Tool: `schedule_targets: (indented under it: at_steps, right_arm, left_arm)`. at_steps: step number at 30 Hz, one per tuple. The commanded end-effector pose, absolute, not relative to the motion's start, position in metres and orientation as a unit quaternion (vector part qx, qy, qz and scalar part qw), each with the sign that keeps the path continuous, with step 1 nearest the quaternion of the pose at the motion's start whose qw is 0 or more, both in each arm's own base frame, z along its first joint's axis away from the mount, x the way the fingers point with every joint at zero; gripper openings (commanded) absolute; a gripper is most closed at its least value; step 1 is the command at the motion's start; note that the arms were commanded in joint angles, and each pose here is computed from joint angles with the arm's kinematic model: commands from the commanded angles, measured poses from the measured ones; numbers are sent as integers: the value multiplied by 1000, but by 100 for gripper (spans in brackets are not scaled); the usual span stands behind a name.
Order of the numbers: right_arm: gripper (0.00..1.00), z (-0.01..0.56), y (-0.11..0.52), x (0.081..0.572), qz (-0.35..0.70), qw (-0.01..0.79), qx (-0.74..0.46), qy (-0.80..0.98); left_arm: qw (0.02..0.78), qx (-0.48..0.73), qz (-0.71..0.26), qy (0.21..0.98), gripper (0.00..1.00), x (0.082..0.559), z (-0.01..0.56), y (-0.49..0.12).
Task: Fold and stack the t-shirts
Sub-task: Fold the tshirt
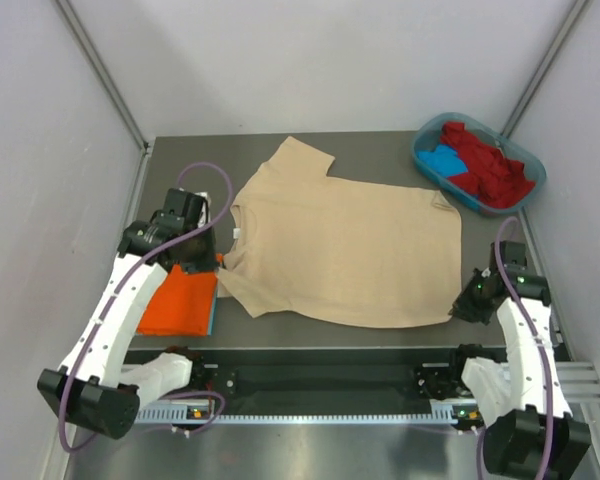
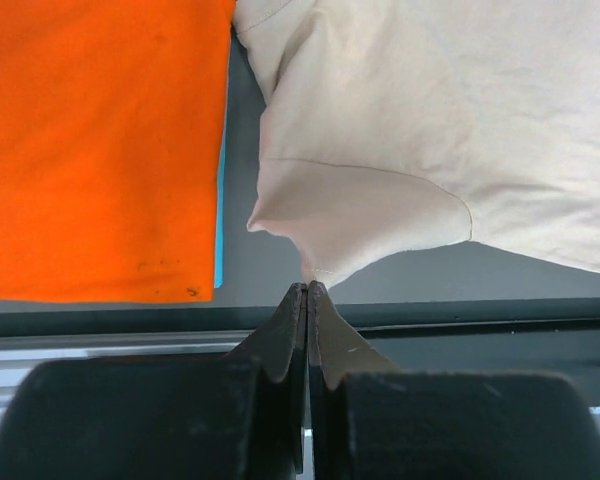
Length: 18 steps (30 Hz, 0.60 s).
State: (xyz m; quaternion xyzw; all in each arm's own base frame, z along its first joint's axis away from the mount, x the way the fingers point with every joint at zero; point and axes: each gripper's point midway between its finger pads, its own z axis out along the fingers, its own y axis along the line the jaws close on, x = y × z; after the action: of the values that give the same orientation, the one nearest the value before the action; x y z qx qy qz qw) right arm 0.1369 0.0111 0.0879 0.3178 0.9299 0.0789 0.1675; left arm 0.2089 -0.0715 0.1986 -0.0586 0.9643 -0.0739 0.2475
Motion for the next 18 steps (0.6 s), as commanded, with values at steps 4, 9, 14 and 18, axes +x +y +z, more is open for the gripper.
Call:
schedule_targets:
  at_steps: [4,9,14,18]
  right_arm:
    - [0,93,-8,178,52,190,324,925]
    - [0,97,-21,205,32,200,330,922]
    - [0,94,-37,231,5,207,339,918]
    - [0,84,-39,247,5,196,339,920]
  left_arm:
    - [309,-68,-80,945,0,256,221,-78]
    - [317,-65,-87,942,0,287,220,-89]
    - [342,-60,-86,934,0,335,220,-99]
    - [338,-57,-84,936,0,370,214,-109]
